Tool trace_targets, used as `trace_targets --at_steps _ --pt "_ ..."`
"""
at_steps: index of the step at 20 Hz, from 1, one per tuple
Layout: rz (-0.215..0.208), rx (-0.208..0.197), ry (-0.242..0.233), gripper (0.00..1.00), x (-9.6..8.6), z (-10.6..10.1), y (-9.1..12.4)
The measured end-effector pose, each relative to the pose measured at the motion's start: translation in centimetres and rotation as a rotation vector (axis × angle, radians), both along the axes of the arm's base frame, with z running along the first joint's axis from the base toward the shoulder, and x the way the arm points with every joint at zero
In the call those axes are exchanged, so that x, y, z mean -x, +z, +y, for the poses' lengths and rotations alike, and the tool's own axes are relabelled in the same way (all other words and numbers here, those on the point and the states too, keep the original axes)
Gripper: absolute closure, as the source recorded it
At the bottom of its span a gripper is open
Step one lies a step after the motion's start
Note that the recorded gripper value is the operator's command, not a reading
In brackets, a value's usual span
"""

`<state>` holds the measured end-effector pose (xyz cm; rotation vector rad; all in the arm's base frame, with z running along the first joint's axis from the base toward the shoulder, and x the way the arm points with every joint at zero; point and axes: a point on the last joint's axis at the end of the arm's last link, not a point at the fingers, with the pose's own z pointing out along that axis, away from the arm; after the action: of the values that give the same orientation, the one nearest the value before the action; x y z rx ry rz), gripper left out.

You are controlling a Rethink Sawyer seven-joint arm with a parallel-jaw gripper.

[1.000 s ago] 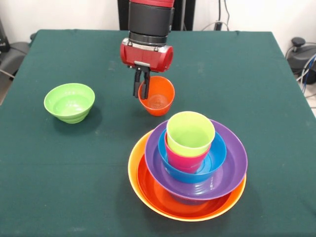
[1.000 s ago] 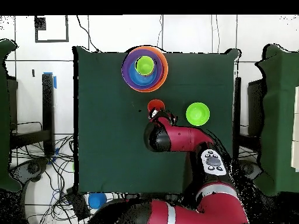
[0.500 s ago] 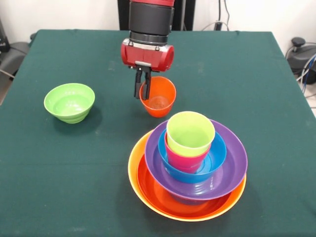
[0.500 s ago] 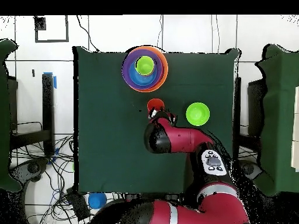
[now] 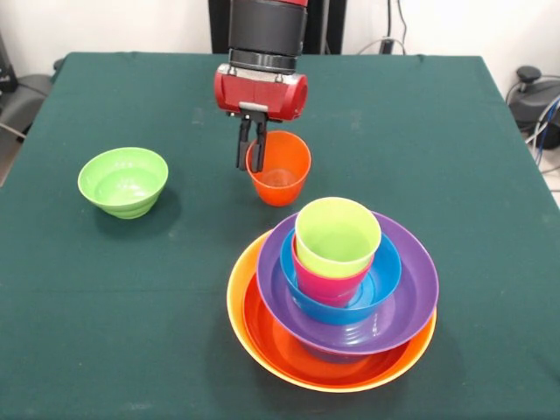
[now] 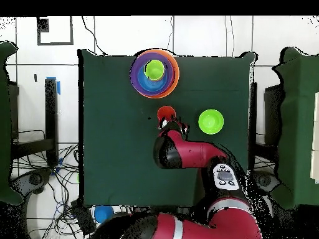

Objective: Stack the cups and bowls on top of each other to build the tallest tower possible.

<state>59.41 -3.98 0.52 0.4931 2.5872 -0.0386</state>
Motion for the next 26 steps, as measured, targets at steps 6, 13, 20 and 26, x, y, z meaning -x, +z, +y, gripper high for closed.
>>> trace_targets --at_steps 6,13,20,26 --pt "0.004 0.034 0.019 0.00 1.4 0.3 0.0" --pt "0.030 0.055 0.019 0.00 2.9 0.0 0.0" --pt "0.045 0.057 0.014 0.00 3.7 -0.1 -0.1" --pt "0.042 0.049 -0.006 0.00 3.1 -0.9 0.8"
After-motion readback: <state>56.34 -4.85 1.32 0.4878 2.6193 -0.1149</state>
